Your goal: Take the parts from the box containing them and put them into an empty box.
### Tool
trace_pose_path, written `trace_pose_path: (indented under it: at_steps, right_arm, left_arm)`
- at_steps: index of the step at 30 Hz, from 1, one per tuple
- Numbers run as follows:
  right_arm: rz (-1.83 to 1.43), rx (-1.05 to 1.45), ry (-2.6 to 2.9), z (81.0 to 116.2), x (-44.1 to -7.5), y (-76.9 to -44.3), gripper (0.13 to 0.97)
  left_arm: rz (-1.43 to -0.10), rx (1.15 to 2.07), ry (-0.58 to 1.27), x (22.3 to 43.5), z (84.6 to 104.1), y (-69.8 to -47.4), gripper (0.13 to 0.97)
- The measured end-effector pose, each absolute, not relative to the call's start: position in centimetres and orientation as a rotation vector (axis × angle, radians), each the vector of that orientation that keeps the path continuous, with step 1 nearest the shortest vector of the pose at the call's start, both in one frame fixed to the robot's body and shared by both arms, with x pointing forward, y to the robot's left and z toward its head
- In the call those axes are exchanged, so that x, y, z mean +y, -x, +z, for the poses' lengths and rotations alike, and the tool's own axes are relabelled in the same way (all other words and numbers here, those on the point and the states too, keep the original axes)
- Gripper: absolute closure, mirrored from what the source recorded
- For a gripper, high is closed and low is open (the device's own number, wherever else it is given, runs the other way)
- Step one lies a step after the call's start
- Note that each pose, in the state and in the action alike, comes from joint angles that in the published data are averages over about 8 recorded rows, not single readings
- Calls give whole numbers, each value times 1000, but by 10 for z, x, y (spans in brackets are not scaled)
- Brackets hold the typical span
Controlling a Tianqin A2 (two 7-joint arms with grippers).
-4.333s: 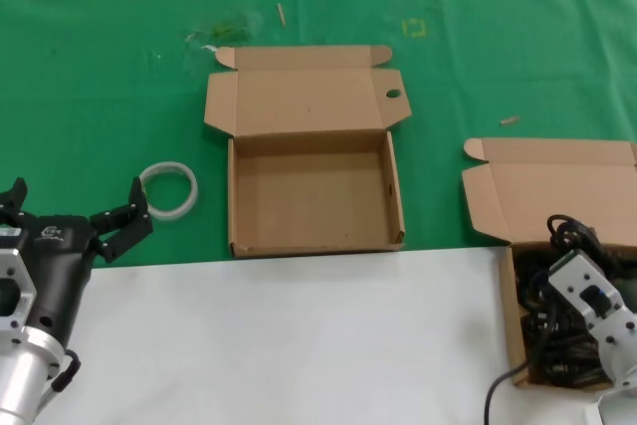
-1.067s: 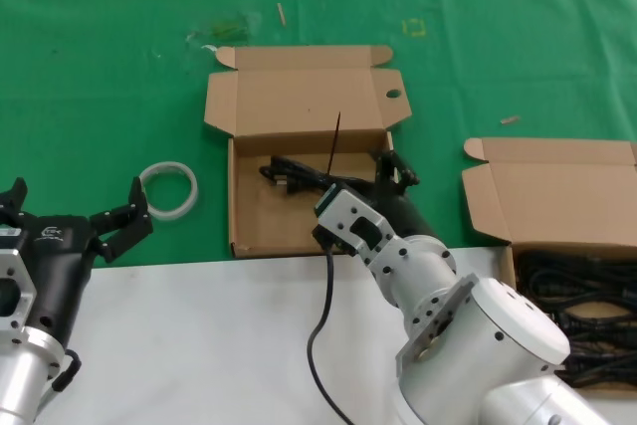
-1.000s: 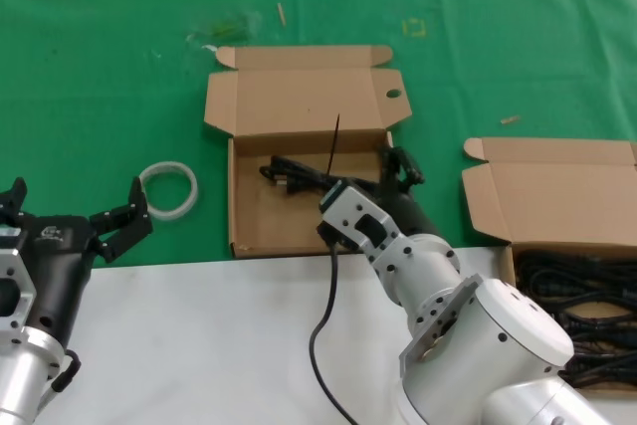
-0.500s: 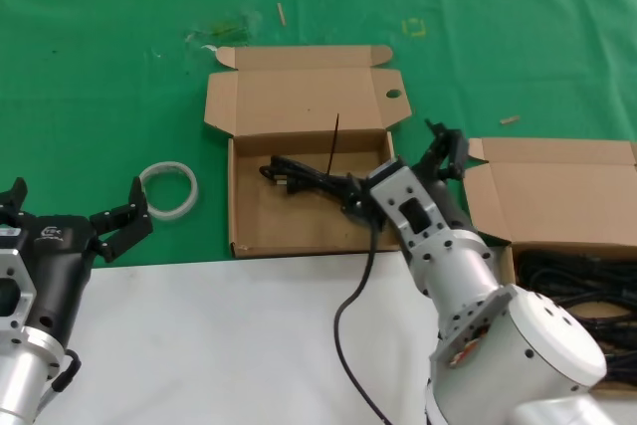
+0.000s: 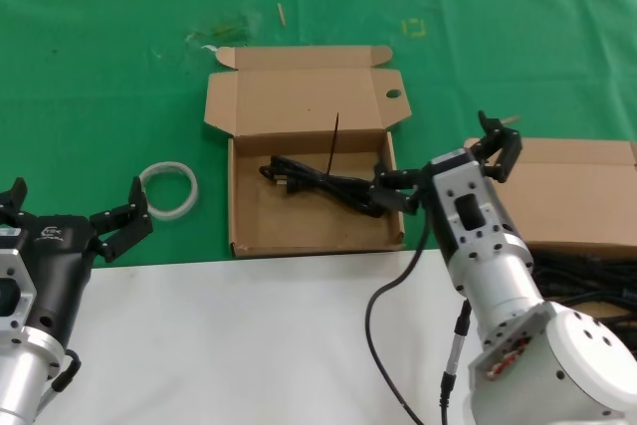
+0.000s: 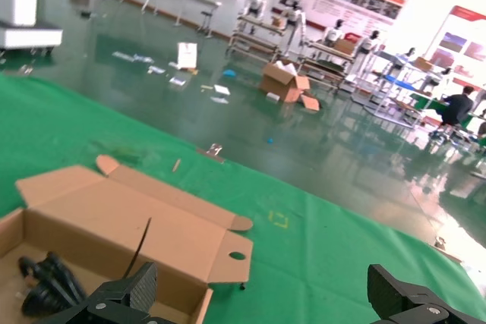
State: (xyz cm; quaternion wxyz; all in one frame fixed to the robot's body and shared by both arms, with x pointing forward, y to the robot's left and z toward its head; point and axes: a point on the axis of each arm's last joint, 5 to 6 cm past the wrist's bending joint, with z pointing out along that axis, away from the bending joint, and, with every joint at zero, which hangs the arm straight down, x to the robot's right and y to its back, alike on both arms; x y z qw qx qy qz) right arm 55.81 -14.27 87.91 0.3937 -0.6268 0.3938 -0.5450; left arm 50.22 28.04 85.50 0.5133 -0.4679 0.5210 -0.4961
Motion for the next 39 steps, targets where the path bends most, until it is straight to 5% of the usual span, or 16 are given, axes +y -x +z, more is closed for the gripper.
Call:
trace_pose_path:
  at_steps: [39]
  right_arm:
    - [-1198, 1167, 1192, 854, -229, -518, 130]
  left_arm:
    - [-1193, 1253, 1125, 280, 855, -502, 132]
